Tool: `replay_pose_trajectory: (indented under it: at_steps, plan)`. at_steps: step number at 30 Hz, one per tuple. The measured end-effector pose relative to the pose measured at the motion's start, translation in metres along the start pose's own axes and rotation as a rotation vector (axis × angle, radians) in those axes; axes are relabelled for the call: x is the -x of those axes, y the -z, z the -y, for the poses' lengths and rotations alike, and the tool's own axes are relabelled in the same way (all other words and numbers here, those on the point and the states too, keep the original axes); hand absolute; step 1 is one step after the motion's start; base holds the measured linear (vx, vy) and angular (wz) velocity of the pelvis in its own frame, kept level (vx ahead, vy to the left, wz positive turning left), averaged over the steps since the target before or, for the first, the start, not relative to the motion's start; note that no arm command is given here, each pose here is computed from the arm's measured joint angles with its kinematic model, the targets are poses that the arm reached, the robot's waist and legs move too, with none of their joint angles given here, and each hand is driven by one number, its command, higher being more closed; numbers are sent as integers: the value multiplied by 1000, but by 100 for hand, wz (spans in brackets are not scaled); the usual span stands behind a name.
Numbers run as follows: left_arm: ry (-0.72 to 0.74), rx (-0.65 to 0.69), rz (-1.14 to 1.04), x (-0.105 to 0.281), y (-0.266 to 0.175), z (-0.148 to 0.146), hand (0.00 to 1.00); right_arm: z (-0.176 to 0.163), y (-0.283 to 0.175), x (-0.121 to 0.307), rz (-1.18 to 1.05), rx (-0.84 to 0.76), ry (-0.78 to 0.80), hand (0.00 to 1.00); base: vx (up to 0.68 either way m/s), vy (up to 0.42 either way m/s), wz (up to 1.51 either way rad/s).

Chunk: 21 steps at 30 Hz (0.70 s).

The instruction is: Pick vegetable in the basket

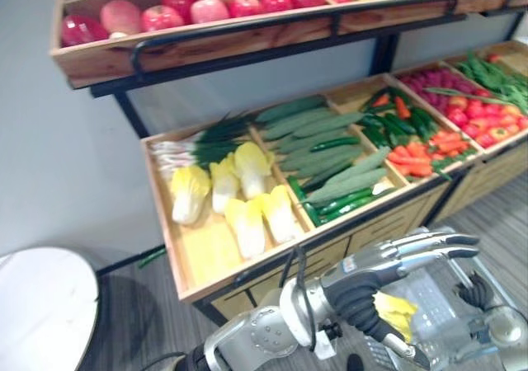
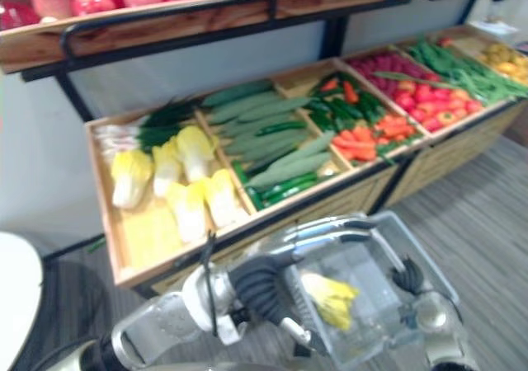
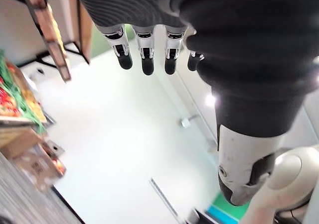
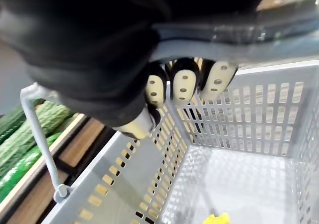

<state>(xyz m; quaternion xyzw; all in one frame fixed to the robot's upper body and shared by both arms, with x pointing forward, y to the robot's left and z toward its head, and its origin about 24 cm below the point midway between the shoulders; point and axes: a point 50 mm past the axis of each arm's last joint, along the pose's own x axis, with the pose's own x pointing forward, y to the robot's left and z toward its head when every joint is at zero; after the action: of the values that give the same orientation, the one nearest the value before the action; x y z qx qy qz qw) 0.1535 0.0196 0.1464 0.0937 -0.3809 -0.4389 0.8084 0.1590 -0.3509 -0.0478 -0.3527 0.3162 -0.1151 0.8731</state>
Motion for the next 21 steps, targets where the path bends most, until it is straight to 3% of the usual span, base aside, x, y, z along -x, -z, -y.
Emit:
replay_pose_trajectory:
  at_steps: [5, 10, 13, 16, 21]
  plan:
    - [-290, -91, -91, 28, -4, -38, 0, -26, 51, 17, -249, -212, 44, 100, 33, -23, 59]
    - [-803, -254, -207, 76, -5, -94, 0, -42, 84, 38, -433, -412, 131, 100, 13, -11, 21]
    - [-1061, -363, -360, 113, 6, -112, 0, -58, 97, 50, -521, -476, 136, 100, 16, -15, 24]
    - [-1206, -444, -571, 150, 22, -114, 0, -79, 107, 65, -602, -539, 127, 100, 21, -18, 33]
    - [-1306, -499, -881, 202, 42, -102, 0, -92, 107, 71, -632, -610, 139, 100, 9, -7, 17]
